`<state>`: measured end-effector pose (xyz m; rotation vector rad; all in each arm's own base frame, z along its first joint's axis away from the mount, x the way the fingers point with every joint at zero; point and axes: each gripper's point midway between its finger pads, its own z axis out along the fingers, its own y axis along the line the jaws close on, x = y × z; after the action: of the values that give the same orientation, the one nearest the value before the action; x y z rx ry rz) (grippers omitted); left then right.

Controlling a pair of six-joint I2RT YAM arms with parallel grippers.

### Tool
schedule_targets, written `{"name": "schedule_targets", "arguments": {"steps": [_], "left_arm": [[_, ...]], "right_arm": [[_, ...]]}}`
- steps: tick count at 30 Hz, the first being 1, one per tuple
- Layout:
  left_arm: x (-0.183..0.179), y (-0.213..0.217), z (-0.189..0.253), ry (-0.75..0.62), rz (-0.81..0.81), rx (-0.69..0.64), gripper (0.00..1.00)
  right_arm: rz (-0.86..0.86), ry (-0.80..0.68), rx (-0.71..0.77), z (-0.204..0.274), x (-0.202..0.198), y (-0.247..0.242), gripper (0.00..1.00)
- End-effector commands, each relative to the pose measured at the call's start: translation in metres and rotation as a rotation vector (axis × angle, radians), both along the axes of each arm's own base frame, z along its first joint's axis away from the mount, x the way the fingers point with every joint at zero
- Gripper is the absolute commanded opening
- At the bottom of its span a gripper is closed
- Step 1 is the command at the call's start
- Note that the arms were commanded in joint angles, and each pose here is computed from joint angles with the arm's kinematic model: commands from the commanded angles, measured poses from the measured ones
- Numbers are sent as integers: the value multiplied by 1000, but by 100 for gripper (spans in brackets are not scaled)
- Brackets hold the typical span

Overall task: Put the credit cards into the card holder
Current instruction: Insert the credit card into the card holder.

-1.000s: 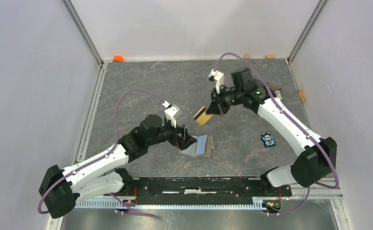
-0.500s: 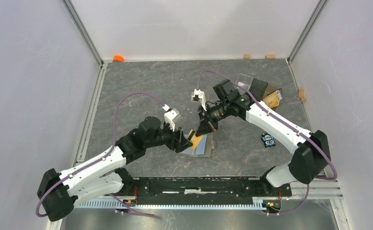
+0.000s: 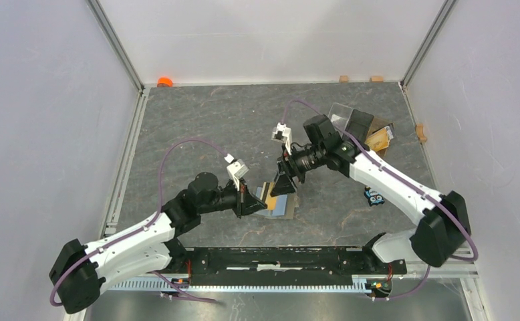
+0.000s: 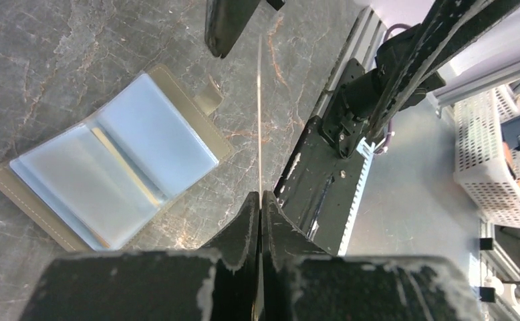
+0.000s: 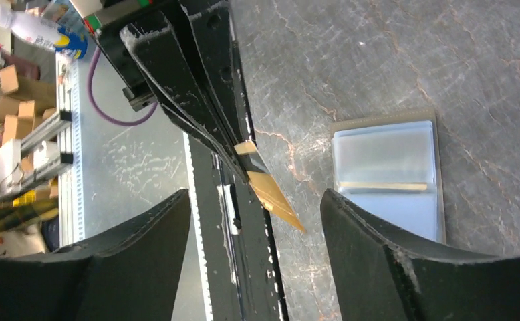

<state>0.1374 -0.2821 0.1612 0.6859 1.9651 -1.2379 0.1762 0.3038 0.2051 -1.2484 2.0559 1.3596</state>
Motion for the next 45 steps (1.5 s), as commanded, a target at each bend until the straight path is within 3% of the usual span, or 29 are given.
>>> {"name": "schedule_targets", "arguments": {"steps": [1,5,9,15,18,21,22,23,24,25,26,28,34,39,45], "left_arm": [[8,-4,31,-8,79,-190,2],[10,1,46,-25,127,-298,2],[11,4,48,-33,145,-321,2],[8,2,50,-21,129,-341,2],[7,0,49,-14,117,-339,2],[6,-1,46,5,112,-333,3],[7,-2,44,13,113,-326,6],[8,-2,41,23,123,-312,21],[12,0,34,41,148,-282,43],[17,3,27,59,189,-245,54],[22,6,20,72,225,-213,64],[31,14,4,104,297,-143,74],[44,26,-41,232,372,27,77],[54,32,-65,263,417,114,77],[64,34,-87,264,429,203,69]], "right_arm": [[-219,-14,116,24,16,3,78],[-336,27,212,27,15,-3,78],[-316,103,323,30,-1,-1,68],[-291,141,379,30,-11,4,51],[-280,155,395,30,-12,7,38],[-277,188,448,35,-16,8,13],[-285,200,452,32,-16,8,7],[-309,214,443,27,-14,7,0],[-346,232,413,18,-10,6,0],[-382,245,379,8,-6,5,0],[-418,261,338,-4,-3,4,0],[-481,302,256,-27,2,1,0],[-631,409,87,-79,9,-9,0],[-694,502,23,-107,4,-11,0],[-740,552,-62,-136,1,-16,0]]}}
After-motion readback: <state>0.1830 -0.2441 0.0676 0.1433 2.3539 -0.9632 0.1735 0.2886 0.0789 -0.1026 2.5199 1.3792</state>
